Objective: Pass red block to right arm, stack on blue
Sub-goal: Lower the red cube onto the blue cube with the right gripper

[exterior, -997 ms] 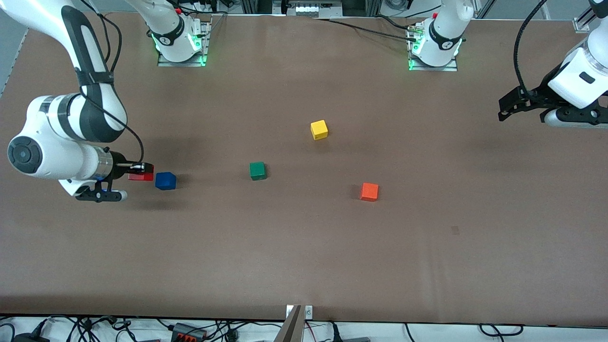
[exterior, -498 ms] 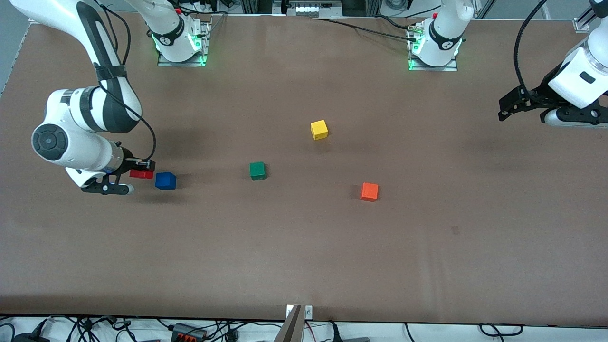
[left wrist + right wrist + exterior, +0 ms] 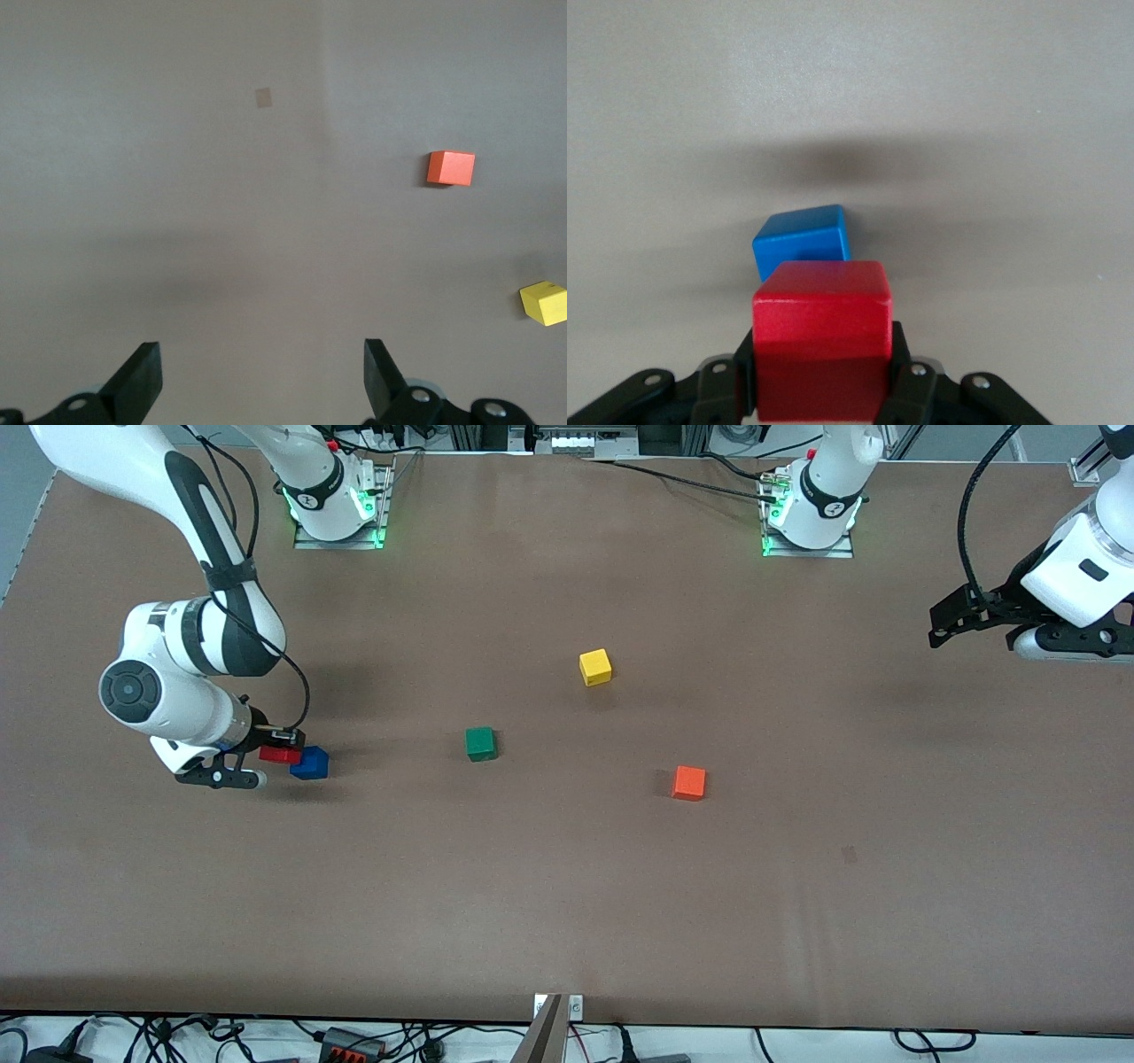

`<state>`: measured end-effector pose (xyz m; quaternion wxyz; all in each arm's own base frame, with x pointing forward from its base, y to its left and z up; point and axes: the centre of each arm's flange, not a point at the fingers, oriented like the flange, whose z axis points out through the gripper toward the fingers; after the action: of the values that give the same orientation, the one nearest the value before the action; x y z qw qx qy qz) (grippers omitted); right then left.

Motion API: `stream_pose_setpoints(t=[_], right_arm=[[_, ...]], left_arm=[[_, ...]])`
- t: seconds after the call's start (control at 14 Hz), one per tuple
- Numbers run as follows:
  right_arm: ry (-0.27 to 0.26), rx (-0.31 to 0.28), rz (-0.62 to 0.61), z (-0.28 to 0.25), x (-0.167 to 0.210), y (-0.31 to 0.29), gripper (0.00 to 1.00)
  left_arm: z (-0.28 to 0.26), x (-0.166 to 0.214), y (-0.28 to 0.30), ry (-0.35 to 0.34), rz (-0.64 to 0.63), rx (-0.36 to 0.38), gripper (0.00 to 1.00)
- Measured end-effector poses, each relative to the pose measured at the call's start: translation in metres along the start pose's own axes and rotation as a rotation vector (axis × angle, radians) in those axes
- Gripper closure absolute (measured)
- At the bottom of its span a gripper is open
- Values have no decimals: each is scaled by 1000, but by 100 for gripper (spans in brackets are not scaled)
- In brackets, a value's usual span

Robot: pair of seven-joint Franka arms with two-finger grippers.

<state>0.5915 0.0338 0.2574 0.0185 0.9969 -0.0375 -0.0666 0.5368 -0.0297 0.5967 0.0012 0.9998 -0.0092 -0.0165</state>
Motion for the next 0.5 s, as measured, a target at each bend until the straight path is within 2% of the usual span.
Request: stream_pose_setpoints(t=[0.5], right_arm=[[-1, 1, -34, 9, 1, -11, 44]], left_arm=[[0, -1, 0, -5, 0, 0, 0]])
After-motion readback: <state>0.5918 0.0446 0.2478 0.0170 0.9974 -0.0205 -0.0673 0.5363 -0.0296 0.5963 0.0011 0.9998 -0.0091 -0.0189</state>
